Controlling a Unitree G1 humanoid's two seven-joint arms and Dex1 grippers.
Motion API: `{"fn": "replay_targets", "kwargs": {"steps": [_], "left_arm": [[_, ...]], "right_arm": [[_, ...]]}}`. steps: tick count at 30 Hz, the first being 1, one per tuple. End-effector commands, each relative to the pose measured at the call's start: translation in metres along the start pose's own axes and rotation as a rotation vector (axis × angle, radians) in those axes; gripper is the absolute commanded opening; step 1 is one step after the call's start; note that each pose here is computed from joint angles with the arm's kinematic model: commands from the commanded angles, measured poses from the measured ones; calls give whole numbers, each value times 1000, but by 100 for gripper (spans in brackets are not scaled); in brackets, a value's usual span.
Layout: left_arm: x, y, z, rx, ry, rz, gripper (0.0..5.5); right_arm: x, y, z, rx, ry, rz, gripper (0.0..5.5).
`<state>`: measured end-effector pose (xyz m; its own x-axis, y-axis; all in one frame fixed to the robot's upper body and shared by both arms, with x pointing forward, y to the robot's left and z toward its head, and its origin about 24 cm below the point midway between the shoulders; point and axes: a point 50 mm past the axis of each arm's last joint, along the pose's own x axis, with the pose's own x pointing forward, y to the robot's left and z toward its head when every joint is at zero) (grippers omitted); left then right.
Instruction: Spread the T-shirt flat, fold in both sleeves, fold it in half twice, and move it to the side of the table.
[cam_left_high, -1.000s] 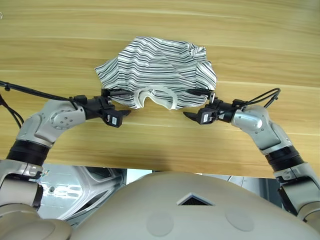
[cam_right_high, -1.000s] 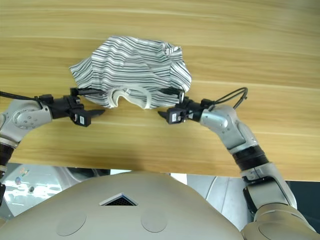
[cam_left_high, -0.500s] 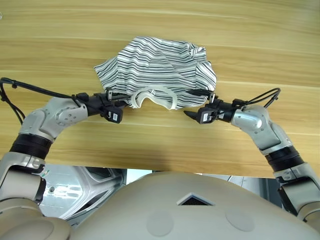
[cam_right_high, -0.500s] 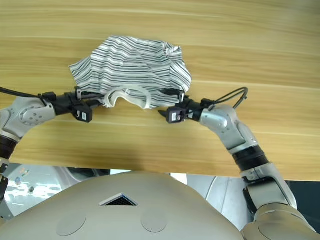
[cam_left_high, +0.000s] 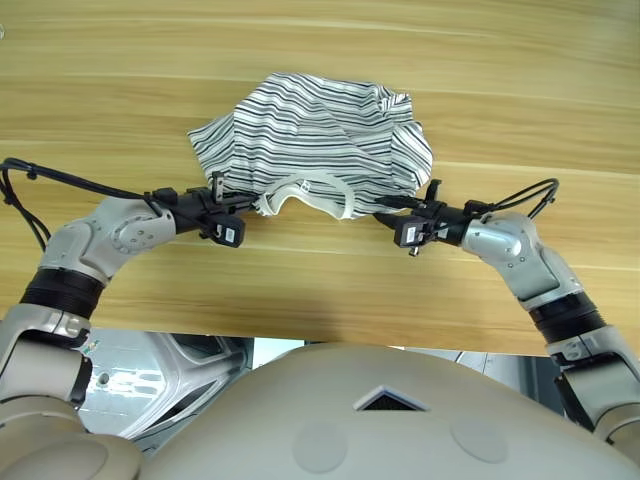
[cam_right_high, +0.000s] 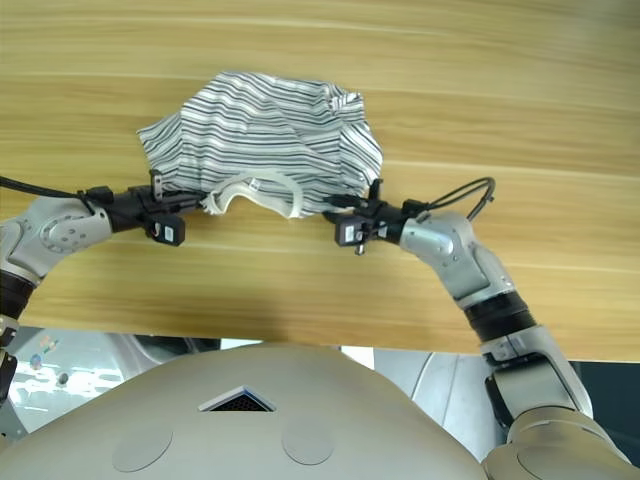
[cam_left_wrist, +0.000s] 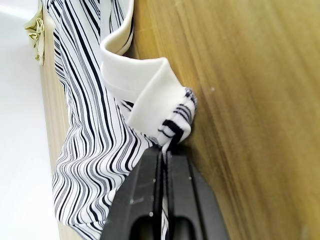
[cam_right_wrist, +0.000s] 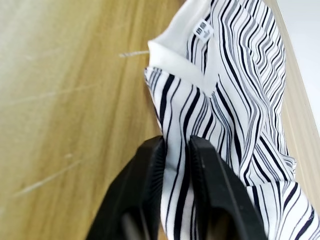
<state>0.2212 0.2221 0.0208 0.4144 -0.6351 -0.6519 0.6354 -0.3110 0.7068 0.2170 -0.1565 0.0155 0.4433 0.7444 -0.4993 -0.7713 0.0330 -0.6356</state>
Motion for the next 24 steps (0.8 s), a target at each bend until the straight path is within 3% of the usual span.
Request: {"fn": "replay_targets", "kwargs": {"steps": [1,6,10,14,17,21,24], "left_arm": [[3,-38,-2,-37,47,-178,0],[6,-31,-2,-36,37,-136,0],[1,15,-10,-4,39,59,0],[-39,111,-33,80,126,461,0],[-77,172,-28,166,101,723,0],[-129,223,-3,268,0,975,0],[-161,234,11,315,-56,1061,0]], "right_arm": [[0,4,-10,22,47,27,28],[-3,-1,-12,21,46,0,3],[-20,-34,-9,-2,23,-139,3],[-56,-104,1,-91,3,-433,3],[-88,-157,22,-180,-48,-679,3],[-131,-183,56,-296,-135,-844,3],[-156,-190,63,-320,-160,-891,3]]}}
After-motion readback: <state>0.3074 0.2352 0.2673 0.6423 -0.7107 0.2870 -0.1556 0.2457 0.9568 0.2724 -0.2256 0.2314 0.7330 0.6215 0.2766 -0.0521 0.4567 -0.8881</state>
